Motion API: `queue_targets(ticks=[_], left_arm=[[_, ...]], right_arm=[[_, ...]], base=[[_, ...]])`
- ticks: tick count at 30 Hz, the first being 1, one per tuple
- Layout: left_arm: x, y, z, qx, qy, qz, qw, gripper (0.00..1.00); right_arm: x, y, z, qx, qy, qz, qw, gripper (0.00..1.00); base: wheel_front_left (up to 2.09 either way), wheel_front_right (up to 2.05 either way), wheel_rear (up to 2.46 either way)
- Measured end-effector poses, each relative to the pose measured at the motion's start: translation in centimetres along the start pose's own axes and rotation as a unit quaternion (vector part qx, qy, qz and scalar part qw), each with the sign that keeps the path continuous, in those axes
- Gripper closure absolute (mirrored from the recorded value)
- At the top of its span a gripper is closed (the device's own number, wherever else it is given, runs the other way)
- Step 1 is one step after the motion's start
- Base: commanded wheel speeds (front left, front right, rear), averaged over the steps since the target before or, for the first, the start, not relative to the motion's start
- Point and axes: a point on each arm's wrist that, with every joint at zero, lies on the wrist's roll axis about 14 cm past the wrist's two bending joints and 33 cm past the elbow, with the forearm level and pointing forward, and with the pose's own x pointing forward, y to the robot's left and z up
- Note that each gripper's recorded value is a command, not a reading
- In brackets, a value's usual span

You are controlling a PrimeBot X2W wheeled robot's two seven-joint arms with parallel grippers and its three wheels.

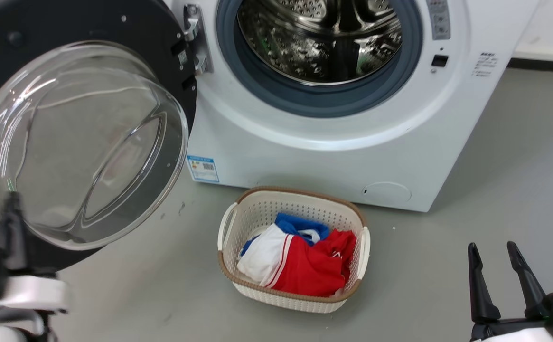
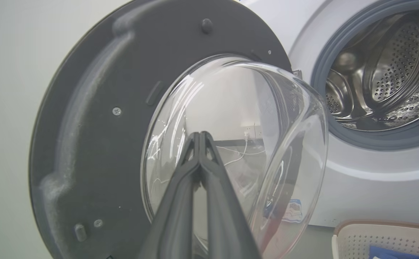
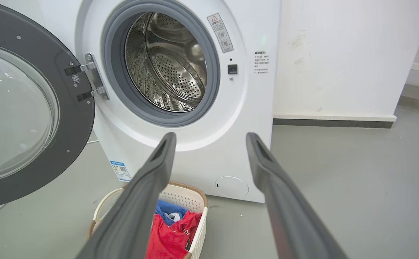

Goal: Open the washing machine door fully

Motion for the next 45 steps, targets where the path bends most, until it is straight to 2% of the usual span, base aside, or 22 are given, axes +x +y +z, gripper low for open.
queue_targets(ticks=[4, 13, 14, 15, 16, 30, 45], left_arm=[[-1.5, -3.7, 1.2, -0.025, -0.017, -0.040, 0.999, 1.00], [-3.3, -9.8, 2.4, -0.081, -0.028, -0.112, 0.990, 1.00], [-3.4, -10.4, 2.5, -0.088, -0.028, -0.117, 0.989, 0.82], [-3.7, -11.0, 2.6, -0.097, -0.028, -0.125, 0.987, 0.54], [-3.8, -11.6, 2.6, -0.103, -0.027, -0.132, 0.985, 0.00], [-6.5, -17.6, 1.4, -0.140, 0.012, -0.213, 0.967, 0.00], [-7.2, -17.6, 0.3, -0.148, 0.034, -0.196, 0.969, 0.00]], right_arm=[[-1.2, -0.2, 1.0, 0.000, -0.012, -0.007, 1.000, 0.00], [-3.1, -1.3, 2.4, -0.004, -0.031, -0.027, 0.999, 0.00], [-3.3, -1.4, 2.5, -0.004, -0.033, -0.031, 0.999, 0.00], [-3.5, -1.7, 2.6, -0.004, -0.033, -0.035, 0.999, 0.00], [-3.7, -1.8, 2.6, -0.004, -0.033, -0.038, 0.999, 0.00], [-5.6, -2.8, 2.6, 0.006, -0.034, -0.060, 0.998, 0.00], [-6.7, -3.6, 2.5, 0.008, -0.032, -0.076, 0.997, 0.00]], base=[[0.00, 0.00, 0.00], [0.00, 0.00, 0.00], [0.00, 0.00, 0.00], [0.00, 0.00, 0.00], [0.00, 0.00, 0.00], [0.00, 0.00, 0.00], [0.00, 0.00, 0.00]])
